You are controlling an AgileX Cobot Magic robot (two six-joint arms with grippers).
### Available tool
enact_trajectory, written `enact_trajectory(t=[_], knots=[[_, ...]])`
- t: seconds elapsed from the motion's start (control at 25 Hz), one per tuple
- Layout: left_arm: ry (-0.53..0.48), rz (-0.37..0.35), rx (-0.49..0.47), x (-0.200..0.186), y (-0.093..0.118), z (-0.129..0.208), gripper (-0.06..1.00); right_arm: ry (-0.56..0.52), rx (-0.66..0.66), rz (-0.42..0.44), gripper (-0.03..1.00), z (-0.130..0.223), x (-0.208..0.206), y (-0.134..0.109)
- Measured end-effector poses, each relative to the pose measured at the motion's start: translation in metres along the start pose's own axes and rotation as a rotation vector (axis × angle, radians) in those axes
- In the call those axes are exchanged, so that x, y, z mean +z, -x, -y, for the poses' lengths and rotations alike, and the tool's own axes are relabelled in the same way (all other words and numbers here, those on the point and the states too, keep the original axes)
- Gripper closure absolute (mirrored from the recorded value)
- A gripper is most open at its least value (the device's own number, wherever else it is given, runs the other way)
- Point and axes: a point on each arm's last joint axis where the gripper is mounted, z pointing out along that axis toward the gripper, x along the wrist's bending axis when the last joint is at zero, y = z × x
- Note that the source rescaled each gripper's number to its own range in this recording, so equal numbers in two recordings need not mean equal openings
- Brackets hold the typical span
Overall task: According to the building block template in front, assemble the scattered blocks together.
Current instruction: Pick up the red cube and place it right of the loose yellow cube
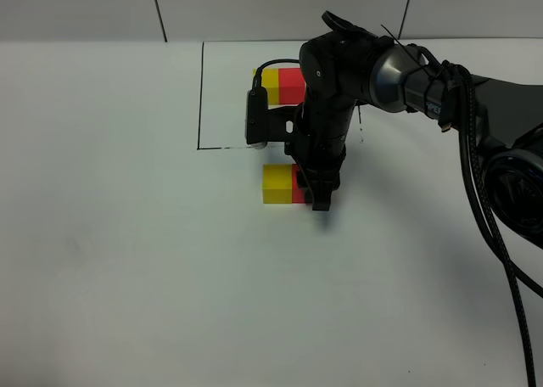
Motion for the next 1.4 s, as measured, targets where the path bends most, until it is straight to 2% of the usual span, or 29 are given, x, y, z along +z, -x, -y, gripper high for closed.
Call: enact_trajectory(t=[0.96,1.0,1.04,1.12,1.2,1.24,1.32,1.4], knots=[[0.0,0.0,0.0,0.0,0.0,0.0,0.19,0.012,-0.041,-0.003,0.96,-0.004,0.001,-0.002],[0.0,0.0,0.0,0.0,0.0,0.0,0.19,0.012,-0.041,-0.003,0.94,-0.004,0.001,-0.002],[0.0,0.0,0.0,0.0,0.0,0.0,0.19,0.017,-0.037,-0.006,0.86,-0.004,0.001,-0.002],[0.0,0.0,0.0,0.0,0.0,0.0,0.19,0.02,-0.031,-0.012,0.61,-0.005,0.001,-0.003],[0.0,0.0,0.0,0.0,0.0,0.0,0.19,0.026,-0.007,0.0,0.28,-0.005,-0.006,-0.003],[0.0,0.0,0.0,0.0,0.0,0.0,0.19,0.032,0.019,0.011,0.17,-0.005,-0.012,-0.003],[0.0,0.0,0.0,0.0,0.0,0.0,0.19,0.044,0.096,0.031,0.04,-0.003,-0.029,-0.001],[-0.001,0.0,0.0,0.0,0.0,0.0,0.19,0.074,0.224,0.058,0.0,0.006,-0.054,0.004]])
